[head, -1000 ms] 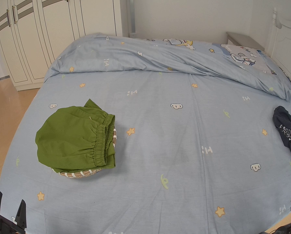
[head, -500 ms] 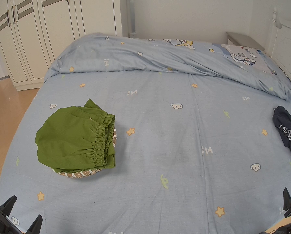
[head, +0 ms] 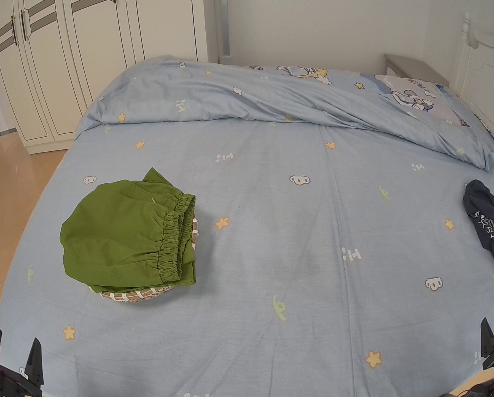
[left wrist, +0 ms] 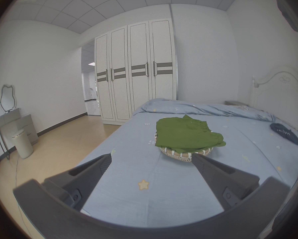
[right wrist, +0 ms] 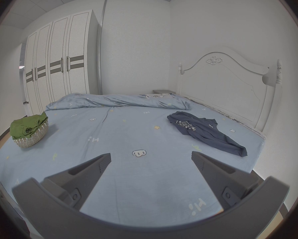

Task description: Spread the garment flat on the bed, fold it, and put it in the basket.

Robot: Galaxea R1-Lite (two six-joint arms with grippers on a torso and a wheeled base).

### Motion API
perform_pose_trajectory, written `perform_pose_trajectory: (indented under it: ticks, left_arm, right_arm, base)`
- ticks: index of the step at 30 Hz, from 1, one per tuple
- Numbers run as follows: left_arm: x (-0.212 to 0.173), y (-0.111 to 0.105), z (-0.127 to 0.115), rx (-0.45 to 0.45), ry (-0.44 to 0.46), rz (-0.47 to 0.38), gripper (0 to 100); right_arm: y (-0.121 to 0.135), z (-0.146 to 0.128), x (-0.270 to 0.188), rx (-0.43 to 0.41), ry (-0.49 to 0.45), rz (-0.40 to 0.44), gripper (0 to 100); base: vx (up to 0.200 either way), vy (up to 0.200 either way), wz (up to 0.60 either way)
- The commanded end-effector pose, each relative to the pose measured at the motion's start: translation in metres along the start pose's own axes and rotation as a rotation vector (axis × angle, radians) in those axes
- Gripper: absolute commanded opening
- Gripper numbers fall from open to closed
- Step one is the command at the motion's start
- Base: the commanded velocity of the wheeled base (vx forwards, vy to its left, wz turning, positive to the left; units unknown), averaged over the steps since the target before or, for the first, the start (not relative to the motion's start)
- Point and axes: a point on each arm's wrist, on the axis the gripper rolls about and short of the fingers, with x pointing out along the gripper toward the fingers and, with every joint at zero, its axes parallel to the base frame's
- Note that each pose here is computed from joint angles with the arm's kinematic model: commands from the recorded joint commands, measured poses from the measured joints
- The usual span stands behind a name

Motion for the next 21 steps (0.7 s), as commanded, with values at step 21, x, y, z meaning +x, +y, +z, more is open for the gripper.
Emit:
perform_pose_trajectory:
  ticks: [21]
  left_arm:
    - [-0.006,0.0,-0.01,0.047,-0.05,-0.224,100]
  right_arm:
    - [-0.004,-0.001,0.008,-0.008,0.072,0.239,100]
  base:
    - [0.0,0.0,0.0]
